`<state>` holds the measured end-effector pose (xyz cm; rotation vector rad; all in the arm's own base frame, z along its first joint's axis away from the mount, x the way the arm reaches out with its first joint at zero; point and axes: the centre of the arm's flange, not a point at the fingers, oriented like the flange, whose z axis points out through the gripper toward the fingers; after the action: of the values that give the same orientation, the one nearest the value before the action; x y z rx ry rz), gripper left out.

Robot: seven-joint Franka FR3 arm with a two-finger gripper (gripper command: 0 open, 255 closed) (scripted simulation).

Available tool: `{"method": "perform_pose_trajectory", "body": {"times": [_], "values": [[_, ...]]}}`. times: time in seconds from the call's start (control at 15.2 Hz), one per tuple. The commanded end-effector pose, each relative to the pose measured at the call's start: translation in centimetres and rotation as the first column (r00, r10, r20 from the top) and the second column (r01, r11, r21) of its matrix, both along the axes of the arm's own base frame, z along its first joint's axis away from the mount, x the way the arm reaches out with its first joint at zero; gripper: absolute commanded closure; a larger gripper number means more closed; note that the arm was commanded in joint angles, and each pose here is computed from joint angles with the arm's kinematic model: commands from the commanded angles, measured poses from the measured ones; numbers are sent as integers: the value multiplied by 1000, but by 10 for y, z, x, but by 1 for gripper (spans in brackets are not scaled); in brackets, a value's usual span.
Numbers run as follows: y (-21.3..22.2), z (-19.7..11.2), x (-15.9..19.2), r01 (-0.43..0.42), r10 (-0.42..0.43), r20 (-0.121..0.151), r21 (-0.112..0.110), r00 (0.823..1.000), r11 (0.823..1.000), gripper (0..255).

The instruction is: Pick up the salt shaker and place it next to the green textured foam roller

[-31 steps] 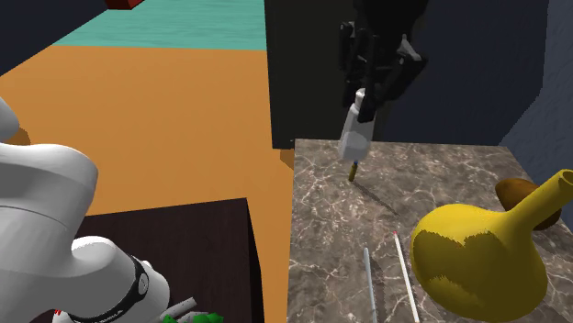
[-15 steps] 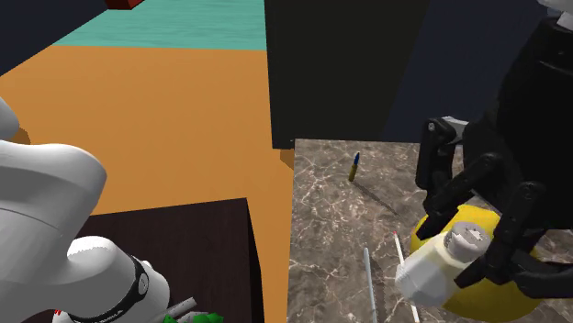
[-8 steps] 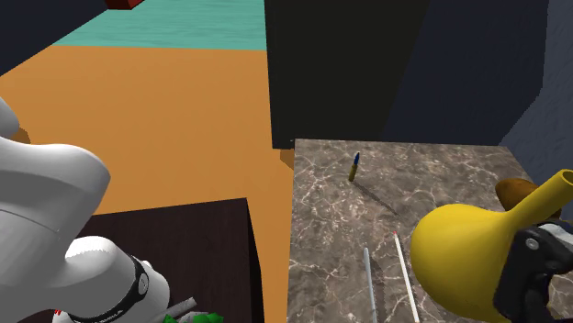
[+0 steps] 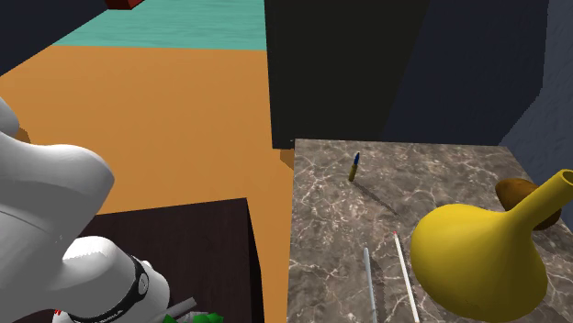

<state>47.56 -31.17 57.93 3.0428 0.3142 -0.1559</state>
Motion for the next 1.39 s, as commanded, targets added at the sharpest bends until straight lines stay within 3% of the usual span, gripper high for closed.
{"method": "perform_pose_trajectory", "body": {"times": [0.0, 0.66, 1.32], "values": [[-27, 0, 1, -2, 2, 0, -1, 1000, 1000, 255], [-153, 0, 6, -2, 2, 0, -1, 1000, 1000, 255], [-153, -53, 6, -2, 2, 0, -1, 1000, 1000, 255]]}}
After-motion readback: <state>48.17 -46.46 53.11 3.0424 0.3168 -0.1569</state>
